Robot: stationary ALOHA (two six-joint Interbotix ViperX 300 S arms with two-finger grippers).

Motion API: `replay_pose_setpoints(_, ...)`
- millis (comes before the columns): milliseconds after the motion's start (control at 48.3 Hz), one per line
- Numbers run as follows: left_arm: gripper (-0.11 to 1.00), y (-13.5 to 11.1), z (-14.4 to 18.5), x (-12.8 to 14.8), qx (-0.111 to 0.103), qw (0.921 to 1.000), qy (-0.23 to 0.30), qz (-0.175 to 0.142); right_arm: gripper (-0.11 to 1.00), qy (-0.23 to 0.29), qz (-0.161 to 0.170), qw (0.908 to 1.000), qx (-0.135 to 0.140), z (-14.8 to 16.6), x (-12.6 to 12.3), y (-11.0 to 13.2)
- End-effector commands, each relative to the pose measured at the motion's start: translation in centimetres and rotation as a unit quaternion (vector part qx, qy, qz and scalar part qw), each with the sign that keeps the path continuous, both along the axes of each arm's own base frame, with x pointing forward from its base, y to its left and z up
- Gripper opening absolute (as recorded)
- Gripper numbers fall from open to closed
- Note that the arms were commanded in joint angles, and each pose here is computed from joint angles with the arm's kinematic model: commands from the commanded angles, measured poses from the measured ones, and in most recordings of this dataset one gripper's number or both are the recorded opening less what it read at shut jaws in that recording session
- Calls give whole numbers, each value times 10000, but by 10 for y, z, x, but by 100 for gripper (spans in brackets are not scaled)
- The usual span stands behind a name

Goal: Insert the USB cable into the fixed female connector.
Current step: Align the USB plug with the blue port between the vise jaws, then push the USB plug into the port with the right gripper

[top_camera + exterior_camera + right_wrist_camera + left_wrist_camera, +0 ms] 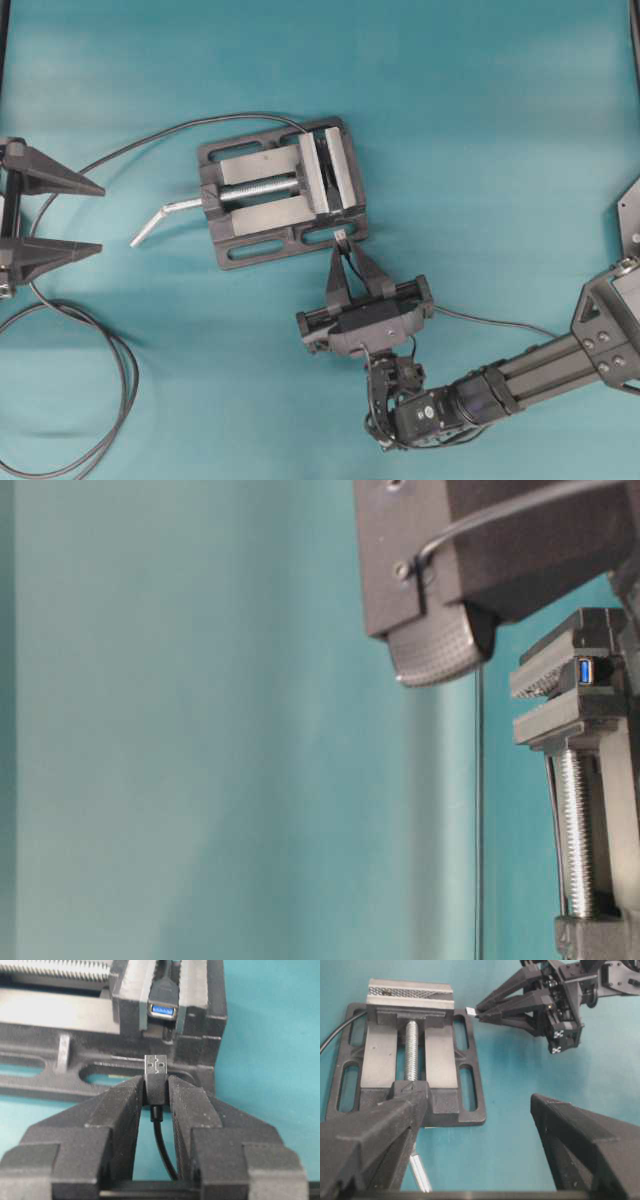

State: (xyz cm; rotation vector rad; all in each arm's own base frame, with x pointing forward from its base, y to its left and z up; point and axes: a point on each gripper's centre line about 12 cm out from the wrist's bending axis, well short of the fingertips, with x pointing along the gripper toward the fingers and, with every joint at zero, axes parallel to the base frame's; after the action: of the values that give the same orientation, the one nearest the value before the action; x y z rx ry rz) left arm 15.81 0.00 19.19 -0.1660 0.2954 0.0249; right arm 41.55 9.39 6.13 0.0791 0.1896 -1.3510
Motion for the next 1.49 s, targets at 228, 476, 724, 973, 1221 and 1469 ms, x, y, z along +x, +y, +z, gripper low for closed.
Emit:
replay_pose_setpoints(228,100,-2,5,2,-7,10000,-77,-56,22,-393,-212,9989,138,34,9,-11)
replay_pose_setpoints(476,100,-2,2,1,-14,10000,-38,-54,22,-482,-234,9984,167,42,10,-11)
replay_pose_setpoints(724,100,-2,2,1,-14,10000,-38,-54,22,-482,-274,9983,171,42,11,-15)
replay_pose_setpoints(973,100,-2,2,1,-21,10000,-38,-67,22,-466,-359,9981,202,41,11,-19)
replay_pose_setpoints(1221,100,-3,2,1,-21,10000,-38,-75,22,-459,-401,9979,232,40,10,-19)
replay_pose_setpoints(1469,100,-2,2,1,-21,10000,-38,-67,22,-524,-445,9973,253,44,11,-23)
